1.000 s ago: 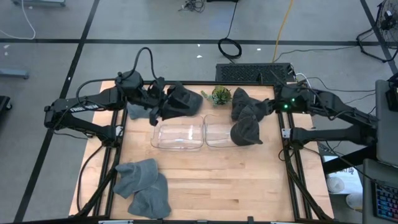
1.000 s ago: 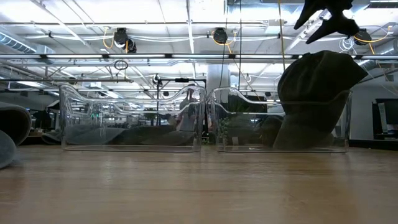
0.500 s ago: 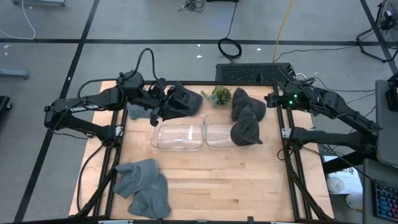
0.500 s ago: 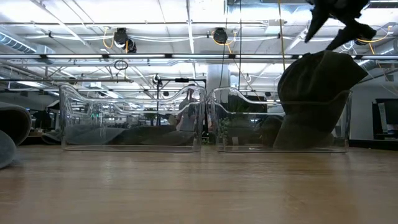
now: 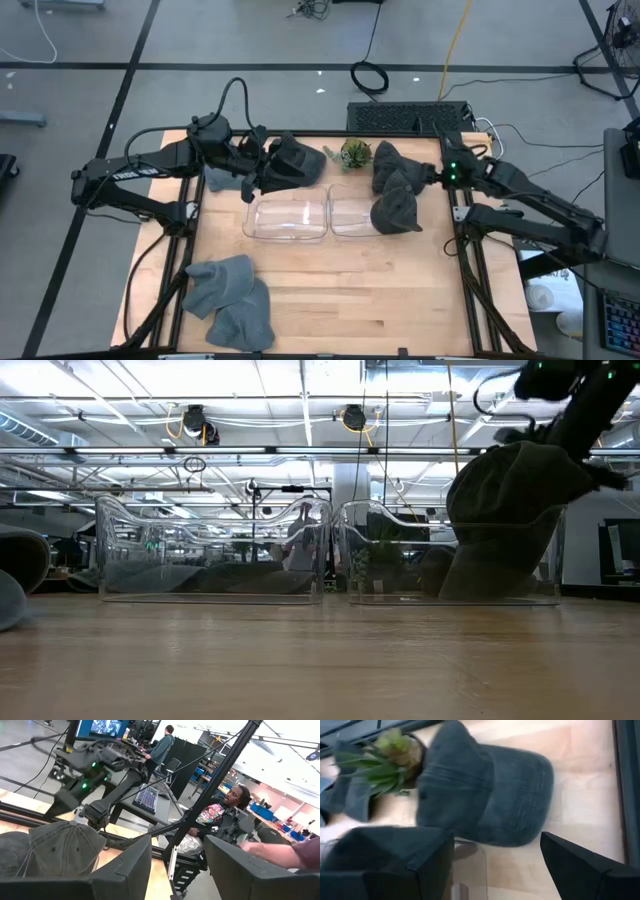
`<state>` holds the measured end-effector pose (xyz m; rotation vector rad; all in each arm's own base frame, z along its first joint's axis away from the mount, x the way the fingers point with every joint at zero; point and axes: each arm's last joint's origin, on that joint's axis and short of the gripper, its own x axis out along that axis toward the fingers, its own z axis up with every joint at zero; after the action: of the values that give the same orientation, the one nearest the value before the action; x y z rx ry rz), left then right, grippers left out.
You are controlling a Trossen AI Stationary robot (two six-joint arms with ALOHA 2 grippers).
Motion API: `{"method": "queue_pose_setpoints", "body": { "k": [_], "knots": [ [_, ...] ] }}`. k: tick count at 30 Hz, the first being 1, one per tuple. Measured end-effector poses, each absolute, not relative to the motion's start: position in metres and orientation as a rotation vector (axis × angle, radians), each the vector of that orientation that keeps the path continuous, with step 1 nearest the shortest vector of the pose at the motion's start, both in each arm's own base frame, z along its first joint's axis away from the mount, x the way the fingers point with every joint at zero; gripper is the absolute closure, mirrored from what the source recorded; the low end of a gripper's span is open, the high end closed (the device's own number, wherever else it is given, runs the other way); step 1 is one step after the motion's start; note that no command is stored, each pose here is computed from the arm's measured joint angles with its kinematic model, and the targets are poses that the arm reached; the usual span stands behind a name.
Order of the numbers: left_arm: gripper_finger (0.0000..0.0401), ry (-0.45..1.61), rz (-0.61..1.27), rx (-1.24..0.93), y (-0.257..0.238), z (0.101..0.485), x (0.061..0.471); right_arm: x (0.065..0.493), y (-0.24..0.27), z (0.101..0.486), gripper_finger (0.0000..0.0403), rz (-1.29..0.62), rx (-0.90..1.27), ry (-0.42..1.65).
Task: Pick & Place hat
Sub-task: Put the right black cap into the right transparent bin
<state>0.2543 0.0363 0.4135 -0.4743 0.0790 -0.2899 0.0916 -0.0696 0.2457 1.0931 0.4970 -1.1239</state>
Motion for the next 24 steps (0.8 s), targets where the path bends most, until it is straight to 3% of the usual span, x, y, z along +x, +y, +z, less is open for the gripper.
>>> {"method": "queue_pose_setpoints", "body": {
  "k": [14, 24],
  "knots": [
    [0.021, 0.086, -0.282, -0.469, 0.038, 0.412, 0.254, 0.081, -0.081, 0.176, 0.0113, -1.277, 1.258, 0.325],
    [0.021, 0.133, -0.259, -0.499, 0.04, 0.406, 0.256, 0.075, -0.086, 0.135, 0.0113, -1.258, 1.297, 0.225]
  ]
}}
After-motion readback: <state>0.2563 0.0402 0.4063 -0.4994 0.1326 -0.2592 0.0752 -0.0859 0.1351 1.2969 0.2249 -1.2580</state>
